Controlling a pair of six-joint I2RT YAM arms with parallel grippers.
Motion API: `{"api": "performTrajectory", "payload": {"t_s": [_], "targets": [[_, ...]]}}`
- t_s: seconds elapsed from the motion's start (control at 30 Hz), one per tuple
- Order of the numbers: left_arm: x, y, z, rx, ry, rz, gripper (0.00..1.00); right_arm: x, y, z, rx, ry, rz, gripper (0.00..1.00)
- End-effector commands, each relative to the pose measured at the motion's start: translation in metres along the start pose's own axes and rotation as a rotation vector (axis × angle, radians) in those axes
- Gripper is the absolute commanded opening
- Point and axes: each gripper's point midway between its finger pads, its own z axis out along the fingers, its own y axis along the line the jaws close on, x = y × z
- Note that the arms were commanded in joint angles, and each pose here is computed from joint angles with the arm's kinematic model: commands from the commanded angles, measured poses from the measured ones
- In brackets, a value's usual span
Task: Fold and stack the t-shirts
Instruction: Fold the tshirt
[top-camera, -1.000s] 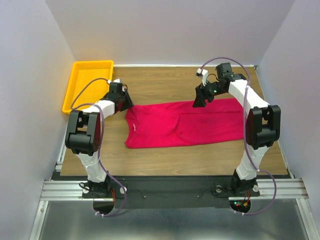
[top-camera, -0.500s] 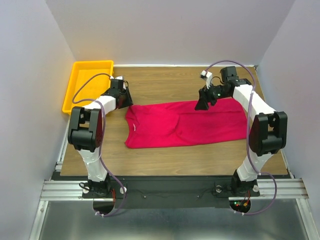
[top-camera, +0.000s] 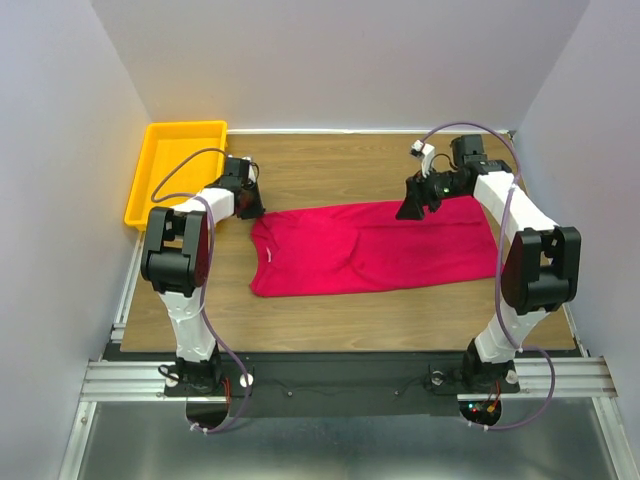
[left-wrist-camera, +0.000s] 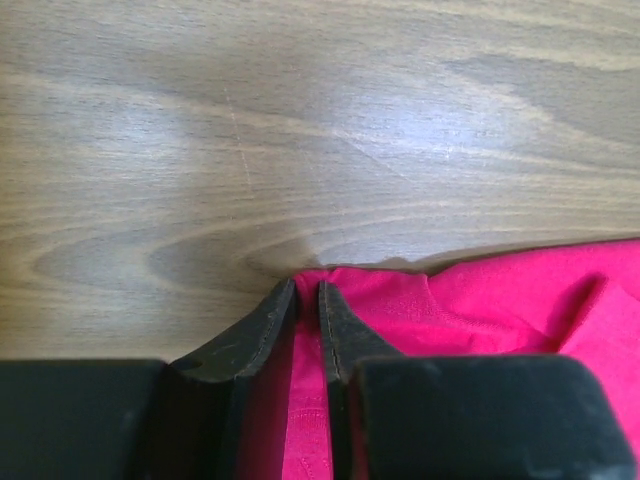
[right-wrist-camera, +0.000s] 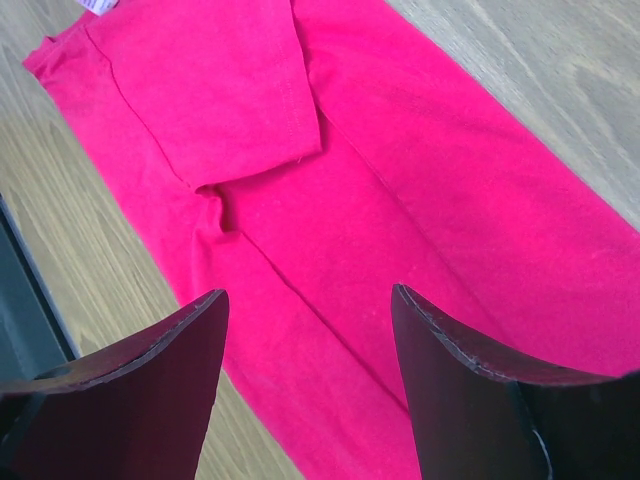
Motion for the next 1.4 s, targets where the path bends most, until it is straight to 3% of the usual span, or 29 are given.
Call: {"api": "performTrajectory", "payload": {"t_s": [0.0,0.07,0.13,0.33,0.5,0.63,0.7,0.77,0.87,0.93,1.0,1.07,1.17,1.37], "targets": [[-0.008,-0.004,-0.005,0.019,0.006,0.021,0.21,-0.021,0.005,-0.014,0.009,-0.073,-0.046,0.72],[-0.009,-0.003,-0.004,0.018,0.008,0.031,0.16,-0.021,0.005,-0.015,0.011,-0.075,-0.045,0.72],[-0.008,-0.003,-0.003,0.016,0.015,0.037,0.0,-0.022,0.004,-0.016,0.012,-0.078,-0.042,0.72],[-0.035,-0.006,-0.004,0.003,-0.041,0.057,0.0,-0.021,0.001,-0.02,0.024,-0.085,-0.037,0.72],[-0.08,-0.014,-0.001,-0.018,-0.101,0.07,0.0,-0.019,-0.003,-0.024,0.037,-0.09,-0.029,0.72],[-0.103,-0.02,0.016,-0.021,-0.118,0.065,0.0,-0.019,-0.008,-0.029,0.061,-0.093,-0.031,0.72],[-0.136,-0.037,0.018,0.01,-0.175,0.055,0.0,-0.018,-0.012,-0.031,0.077,-0.091,-0.03,0.72],[-0.132,-0.037,0.031,0.01,-0.151,0.048,0.0,-0.016,-0.014,-0.031,0.092,-0.084,-0.031,0.72],[-0.18,-0.058,0.031,0.057,-0.242,0.012,0.0,-0.012,-0.021,-0.032,0.137,-0.072,-0.034,0.72],[-0.183,-0.059,0.049,0.059,-0.233,-0.027,0.0,-0.011,-0.029,-0.035,0.184,-0.069,-0.034,0.72],[-0.212,-0.071,0.042,0.092,-0.303,-0.064,0.0,-0.01,-0.035,-0.037,0.234,-0.069,-0.037,0.72],[-0.219,-0.072,0.05,0.117,-0.318,-0.094,0.07,-0.006,-0.046,-0.044,0.282,-0.073,-0.02,0.72],[-0.24,-0.08,0.041,0.171,-0.39,-0.112,0.56,0.001,-0.059,-0.045,0.342,-0.064,-0.013,0.73],[-0.279,-0.079,-0.017,0.134,-0.534,-0.049,0.68,0.01,-0.062,-0.04,0.343,-0.058,-0.003,0.73]]}}
